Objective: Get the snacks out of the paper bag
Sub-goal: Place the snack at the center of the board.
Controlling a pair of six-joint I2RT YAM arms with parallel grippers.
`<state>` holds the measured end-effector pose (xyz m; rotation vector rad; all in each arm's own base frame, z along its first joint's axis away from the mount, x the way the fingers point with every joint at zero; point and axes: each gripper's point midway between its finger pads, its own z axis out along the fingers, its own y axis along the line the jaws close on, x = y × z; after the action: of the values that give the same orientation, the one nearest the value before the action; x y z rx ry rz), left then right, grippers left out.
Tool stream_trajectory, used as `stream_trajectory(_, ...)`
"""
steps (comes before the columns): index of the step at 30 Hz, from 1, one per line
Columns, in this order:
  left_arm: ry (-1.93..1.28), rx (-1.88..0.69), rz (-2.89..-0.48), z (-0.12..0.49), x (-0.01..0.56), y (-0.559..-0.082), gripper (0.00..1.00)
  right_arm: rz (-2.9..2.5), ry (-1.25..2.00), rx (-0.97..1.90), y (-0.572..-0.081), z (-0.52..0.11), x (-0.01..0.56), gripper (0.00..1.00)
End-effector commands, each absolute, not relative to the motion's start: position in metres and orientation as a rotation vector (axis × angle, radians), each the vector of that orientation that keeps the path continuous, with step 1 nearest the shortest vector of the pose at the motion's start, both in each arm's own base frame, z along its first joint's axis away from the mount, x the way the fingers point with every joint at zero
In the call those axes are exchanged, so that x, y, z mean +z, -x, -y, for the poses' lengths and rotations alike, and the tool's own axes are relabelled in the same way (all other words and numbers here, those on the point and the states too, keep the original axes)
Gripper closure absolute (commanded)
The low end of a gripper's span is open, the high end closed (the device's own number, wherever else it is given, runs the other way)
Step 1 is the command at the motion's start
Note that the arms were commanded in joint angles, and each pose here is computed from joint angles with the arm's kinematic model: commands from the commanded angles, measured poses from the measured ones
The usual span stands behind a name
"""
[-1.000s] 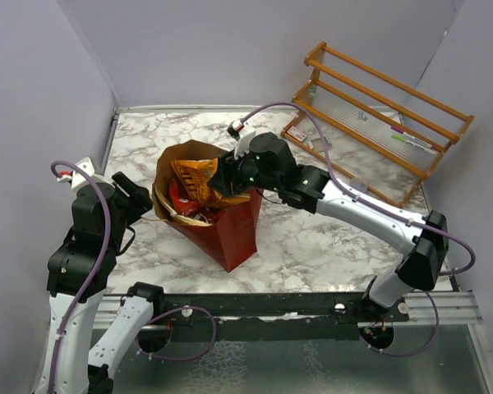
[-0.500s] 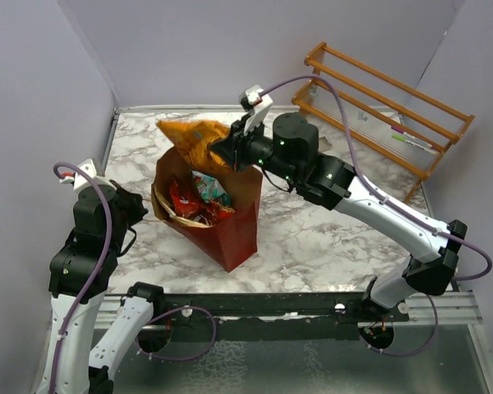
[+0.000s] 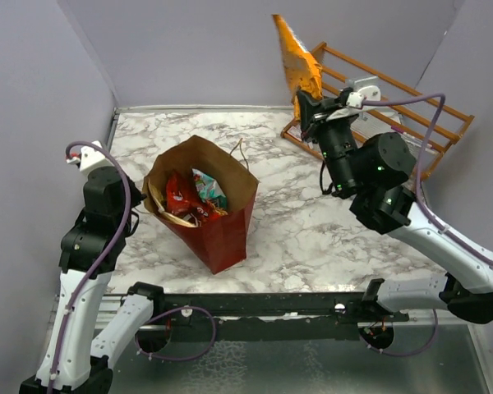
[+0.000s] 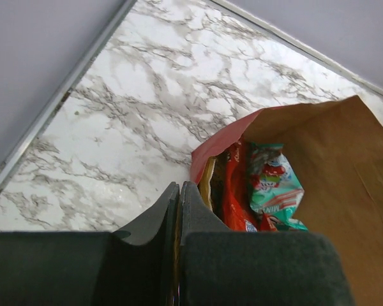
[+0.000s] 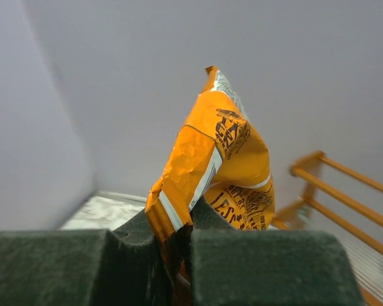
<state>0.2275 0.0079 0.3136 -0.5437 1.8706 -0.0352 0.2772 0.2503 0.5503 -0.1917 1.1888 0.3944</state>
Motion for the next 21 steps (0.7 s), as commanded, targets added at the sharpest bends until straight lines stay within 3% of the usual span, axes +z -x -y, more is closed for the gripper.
stream_trajectory(1,0.565,0.089,-1.682,-0.035,0.364,-0.235,1.0,-1.294,0.137,0.068,-0.304,-0.224,0.489,0.99)
stream_trajectory(11,0.525,-0.061,-1.748,-0.007,0.339,-0.245,1.0,-1.627,0.244,0.322,-0.366,-0.28,0.323,0.99)
stream_trajectory(21,0.53,-0.054,-1.731,-0.012,0.346,-0.234,1.0,-1.688,-0.019,0.723,-0.419,-0.278,0.298,0.99)
